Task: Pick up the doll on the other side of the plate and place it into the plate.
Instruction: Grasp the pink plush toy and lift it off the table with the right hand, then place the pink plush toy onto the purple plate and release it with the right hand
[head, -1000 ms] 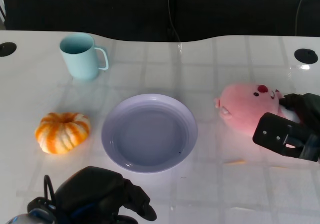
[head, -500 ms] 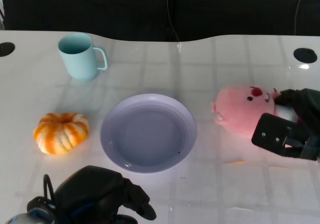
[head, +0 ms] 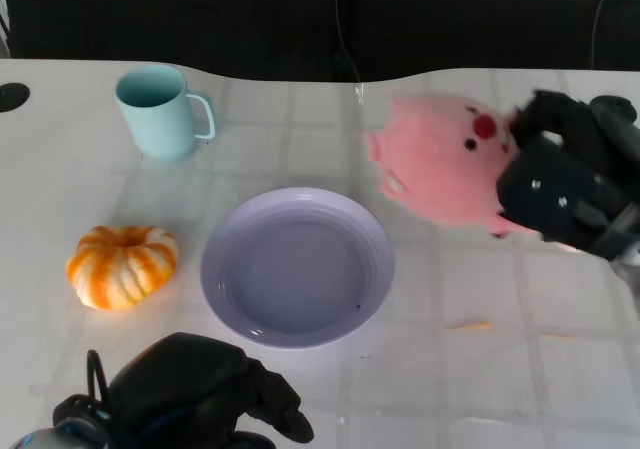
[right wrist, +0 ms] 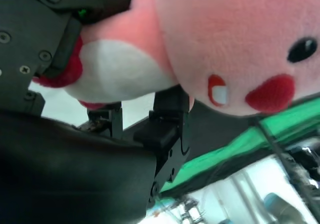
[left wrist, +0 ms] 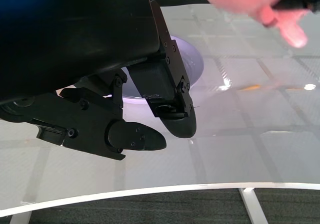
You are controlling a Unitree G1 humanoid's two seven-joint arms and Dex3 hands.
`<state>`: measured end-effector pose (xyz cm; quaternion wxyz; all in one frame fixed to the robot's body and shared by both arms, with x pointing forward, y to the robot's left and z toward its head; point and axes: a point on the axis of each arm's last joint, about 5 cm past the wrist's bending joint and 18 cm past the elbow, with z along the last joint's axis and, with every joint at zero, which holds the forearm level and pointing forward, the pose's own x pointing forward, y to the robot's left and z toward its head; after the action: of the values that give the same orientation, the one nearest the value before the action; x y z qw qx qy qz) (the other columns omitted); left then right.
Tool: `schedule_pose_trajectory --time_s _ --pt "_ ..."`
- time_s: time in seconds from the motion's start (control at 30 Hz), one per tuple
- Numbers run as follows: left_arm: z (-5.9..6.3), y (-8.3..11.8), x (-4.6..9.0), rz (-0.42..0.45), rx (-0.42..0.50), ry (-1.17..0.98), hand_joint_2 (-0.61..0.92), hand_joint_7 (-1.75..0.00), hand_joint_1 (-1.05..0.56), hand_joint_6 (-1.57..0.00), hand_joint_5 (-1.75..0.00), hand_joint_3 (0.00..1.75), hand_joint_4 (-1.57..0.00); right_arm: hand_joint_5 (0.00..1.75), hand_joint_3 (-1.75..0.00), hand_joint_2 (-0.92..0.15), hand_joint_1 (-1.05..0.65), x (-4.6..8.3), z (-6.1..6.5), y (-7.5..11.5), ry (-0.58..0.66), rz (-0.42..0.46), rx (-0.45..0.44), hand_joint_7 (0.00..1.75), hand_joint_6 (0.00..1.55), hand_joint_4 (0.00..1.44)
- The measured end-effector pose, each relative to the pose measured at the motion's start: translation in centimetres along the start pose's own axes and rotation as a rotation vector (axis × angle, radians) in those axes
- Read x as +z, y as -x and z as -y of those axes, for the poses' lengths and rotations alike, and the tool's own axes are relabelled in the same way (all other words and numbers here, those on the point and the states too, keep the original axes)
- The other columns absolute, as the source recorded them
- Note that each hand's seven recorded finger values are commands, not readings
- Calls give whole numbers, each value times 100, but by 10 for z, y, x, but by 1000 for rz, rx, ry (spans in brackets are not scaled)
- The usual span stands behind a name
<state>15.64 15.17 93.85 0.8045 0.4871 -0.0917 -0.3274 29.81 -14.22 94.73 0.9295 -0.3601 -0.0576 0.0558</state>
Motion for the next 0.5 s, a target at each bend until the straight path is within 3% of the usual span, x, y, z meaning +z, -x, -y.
schedule_pose_trajectory --time_s 0.27,0.5 --pt "2 0 2 3 -4 11 92 -2 -24 -113 -125 24 -78 175 -132 -35 -12 37 -15 4 -153 108 50 175 73 92" --pt "2 1 4 -4 0 17 92 -2 -23 -112 -128 22 -77 175 -133 -38 -14 59 -34 4 -209 160 112 175 75 95"
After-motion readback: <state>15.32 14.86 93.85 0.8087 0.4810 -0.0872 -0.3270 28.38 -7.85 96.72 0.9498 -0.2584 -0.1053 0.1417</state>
